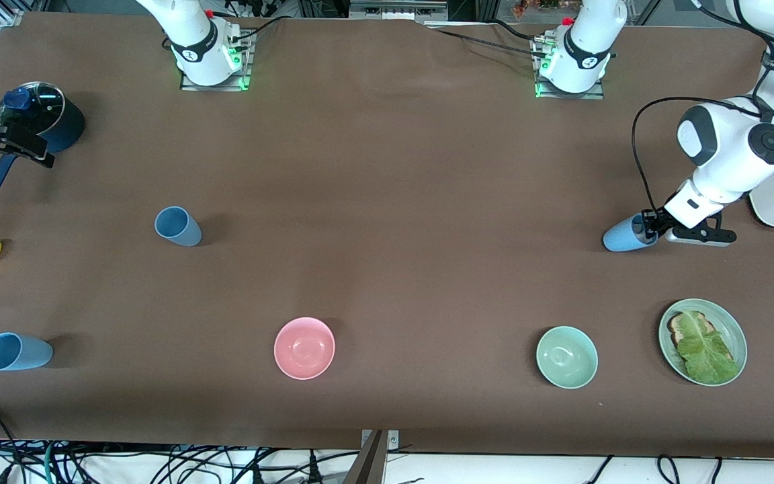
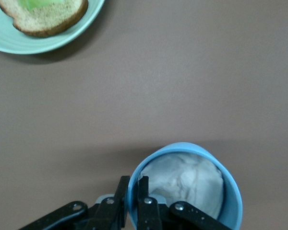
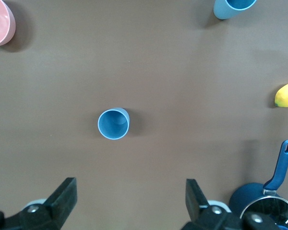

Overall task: Stack blue cups with both arms
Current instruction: 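Close the left gripper on the rim of the tissue cup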

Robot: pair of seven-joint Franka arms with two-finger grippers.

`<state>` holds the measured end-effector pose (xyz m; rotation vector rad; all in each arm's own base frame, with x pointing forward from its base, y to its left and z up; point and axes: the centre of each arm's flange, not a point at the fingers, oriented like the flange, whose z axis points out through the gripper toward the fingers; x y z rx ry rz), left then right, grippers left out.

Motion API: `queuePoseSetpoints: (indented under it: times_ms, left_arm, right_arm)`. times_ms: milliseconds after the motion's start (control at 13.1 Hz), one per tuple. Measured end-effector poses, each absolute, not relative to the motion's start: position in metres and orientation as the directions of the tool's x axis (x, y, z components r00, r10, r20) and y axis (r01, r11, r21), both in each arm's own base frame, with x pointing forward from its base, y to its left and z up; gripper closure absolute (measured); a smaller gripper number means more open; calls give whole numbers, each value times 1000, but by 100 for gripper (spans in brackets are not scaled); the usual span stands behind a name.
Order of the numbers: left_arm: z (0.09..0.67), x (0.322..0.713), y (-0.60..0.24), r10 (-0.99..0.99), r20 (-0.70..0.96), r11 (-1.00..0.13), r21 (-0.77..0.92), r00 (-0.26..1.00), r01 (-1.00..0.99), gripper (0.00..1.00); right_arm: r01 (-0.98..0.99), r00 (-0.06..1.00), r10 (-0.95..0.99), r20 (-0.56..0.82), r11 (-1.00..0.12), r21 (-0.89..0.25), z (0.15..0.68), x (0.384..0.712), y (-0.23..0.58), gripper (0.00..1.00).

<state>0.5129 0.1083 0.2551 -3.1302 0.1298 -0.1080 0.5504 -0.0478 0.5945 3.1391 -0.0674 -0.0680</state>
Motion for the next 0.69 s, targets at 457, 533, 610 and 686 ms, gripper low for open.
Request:
queuePoseSetpoints:
  times_ms: [457, 533, 610, 686]
  left_arm:
    - [275, 529, 110, -87, 27, -996, 6, 996, -87, 95]
    - [283, 532, 106, -95, 13, -995, 12, 995, -95, 95]
    - [296, 537, 102, -103, -5, -994, 20, 995, -103, 95]
    - [314, 542, 100, -109, -24, -994, 28, 994, -108, 95]
  right_arm:
    - [-42, 998, -42, -43, -999, 2, 594, 550, -47, 0]
    - [-42, 998, -42, -43, -999, 2, 594, 550, -47, 0]
    - [-42, 998, -42, -44, -999, 2, 594, 550, -47, 0]
    - [-42, 998, -42, -44, -999, 2, 594, 550, -47, 0]
